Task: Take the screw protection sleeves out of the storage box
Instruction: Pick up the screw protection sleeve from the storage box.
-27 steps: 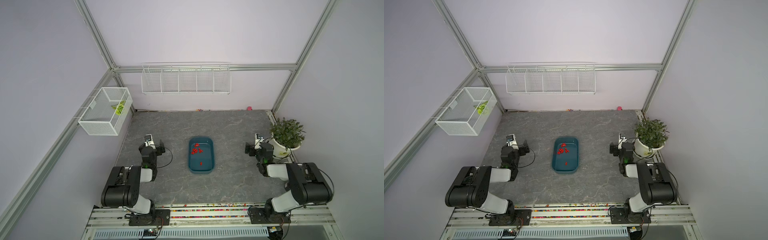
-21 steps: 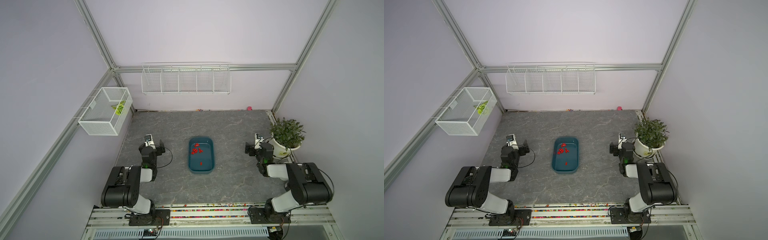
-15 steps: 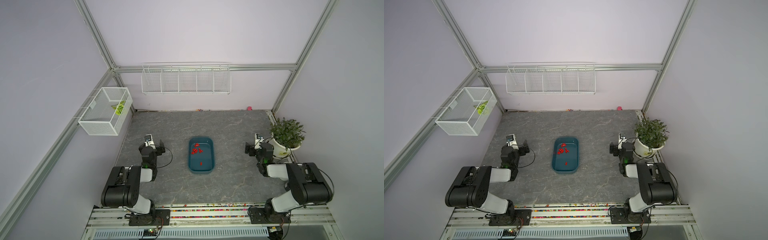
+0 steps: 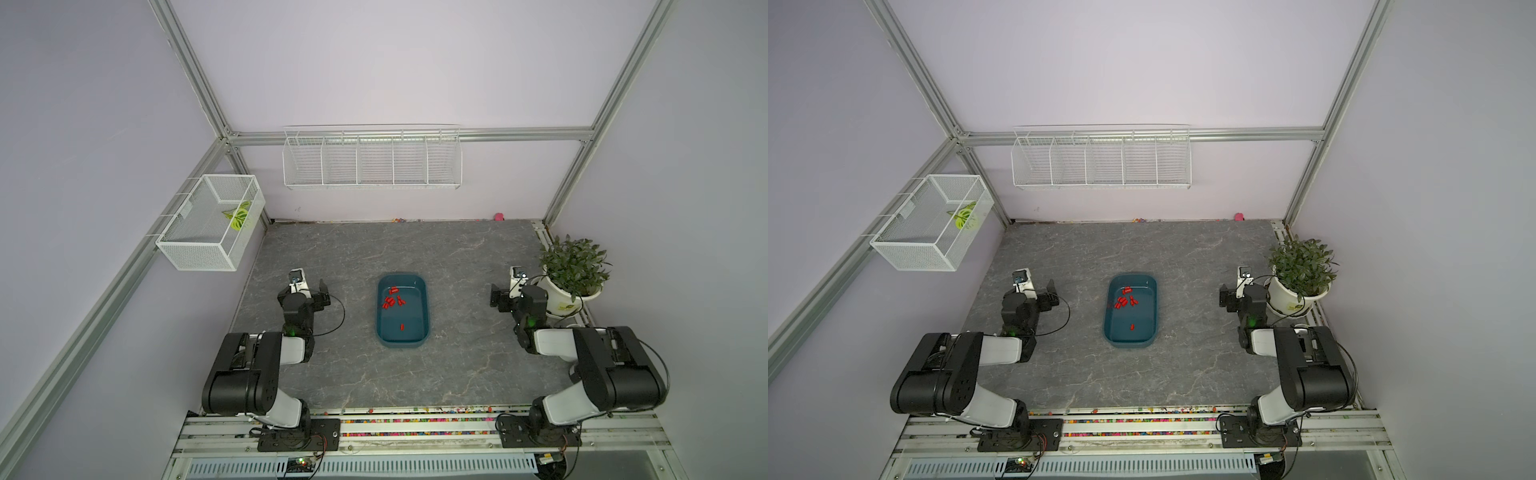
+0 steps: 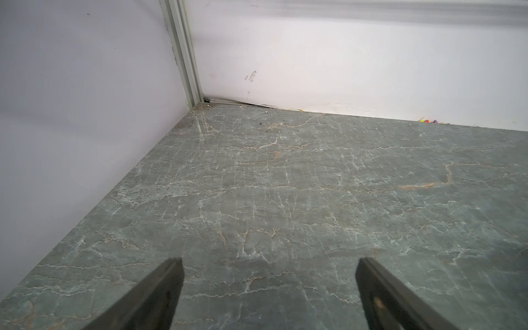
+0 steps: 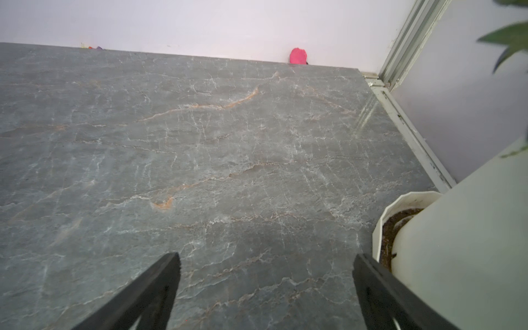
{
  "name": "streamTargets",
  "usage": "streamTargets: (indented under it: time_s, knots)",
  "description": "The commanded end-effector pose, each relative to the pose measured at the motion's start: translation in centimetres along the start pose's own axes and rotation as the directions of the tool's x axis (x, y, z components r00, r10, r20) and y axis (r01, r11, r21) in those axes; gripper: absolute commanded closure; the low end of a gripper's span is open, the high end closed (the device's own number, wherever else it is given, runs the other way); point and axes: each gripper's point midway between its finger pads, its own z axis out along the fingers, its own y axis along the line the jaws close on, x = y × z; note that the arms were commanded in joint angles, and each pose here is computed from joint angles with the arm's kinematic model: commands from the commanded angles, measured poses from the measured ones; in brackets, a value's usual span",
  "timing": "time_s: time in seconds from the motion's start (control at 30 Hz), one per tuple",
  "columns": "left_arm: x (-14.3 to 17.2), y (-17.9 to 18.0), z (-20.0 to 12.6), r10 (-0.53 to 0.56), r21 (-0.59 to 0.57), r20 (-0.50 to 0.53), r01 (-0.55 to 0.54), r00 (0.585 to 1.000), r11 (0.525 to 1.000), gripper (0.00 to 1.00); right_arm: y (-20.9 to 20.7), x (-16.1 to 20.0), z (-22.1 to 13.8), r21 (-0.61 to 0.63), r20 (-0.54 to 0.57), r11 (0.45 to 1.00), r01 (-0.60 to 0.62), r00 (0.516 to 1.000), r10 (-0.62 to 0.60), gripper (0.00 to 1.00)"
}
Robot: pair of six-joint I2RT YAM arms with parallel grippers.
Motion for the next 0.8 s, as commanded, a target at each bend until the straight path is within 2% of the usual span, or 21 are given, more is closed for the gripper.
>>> streamTargets:
  time_s: [0.0, 0.07, 0.2, 0.3, 0.37, 0.43, 0.5, 0.63, 0.77]
  knots:
    - [-0.8, -0.1, 0.3, 0.000, 0.016, 0.010, -0.001, 1.000, 1.000, 0.00, -0.4, -2.4, -1.2, 0.044, 0.008, 0.999, 0.002, 1.000, -0.002, 0.01]
    - [-0.9, 0.0, 0.2, -0.001, 0.010, 0.017, 0.001, 1.000, 1.000, 0.00, -0.4, -3.3, -1.9, 0.040, -0.095, 0.998, -0.040, 0.995, 0.044, 0.01]
    - [-2.9, 0.4, -0.4, 0.014, -0.057, 0.061, -0.011, 0.998, 0.998, 0.00, 0.7, -5.0, -2.9, -0.004, -0.206, 0.998, -0.056, 0.977, 0.054, 0.01]
    - [-5.2, -1.8, -0.7, 0.070, -0.020, -0.014, -0.070, 0.997, 0.997, 0.00, 1.4, -6.3, -3.5, -0.029, -0.260, 0.992, -0.120, 0.959, 0.109, 0.01]
    - [-6.8, -2.1, -0.7, -0.019, -0.042, -0.078, 0.016, 0.997, 0.999, 0.00, 0.8, -6.8, -4.0, 0.035, -0.294, 0.971, -0.235, 0.927, 0.235, 0.01]
    - [-7.8, -3.5, -0.5, -0.061, 0.004, -0.142, 0.062, 0.988, 0.998, 0.00, 0.8, -6.7, -4.2, 0.058, -0.320, 0.949, -0.309, 0.895, 0.311, 0.01]
    - [-8.6, -4.6, -0.5, -0.150, 0.039, -0.201, 0.161, 0.968, 0.986, 0.00, 1.6, -6.7, -4.2, 0.005, -0.349, 0.931, -0.364, 0.872, 0.343, 0.02]
    - [-9.8, -7.5, -1.2, -0.243, 0.163, -0.278, 0.295, 0.929, 0.942, 0.00, 4.7, -7.9, -4.6, -0.153, -0.389, 0.925, -0.349, 0.881, 0.268, 0.04]
    - [-10.5, -10.3, -3.1, -0.278, 0.342, -0.276, 0.364, 0.920, 0.866, 0.00, 8.3, -9.1, -5.6, -0.210, -0.405, 0.959, -0.188, 0.910, 0.089, 0.06]
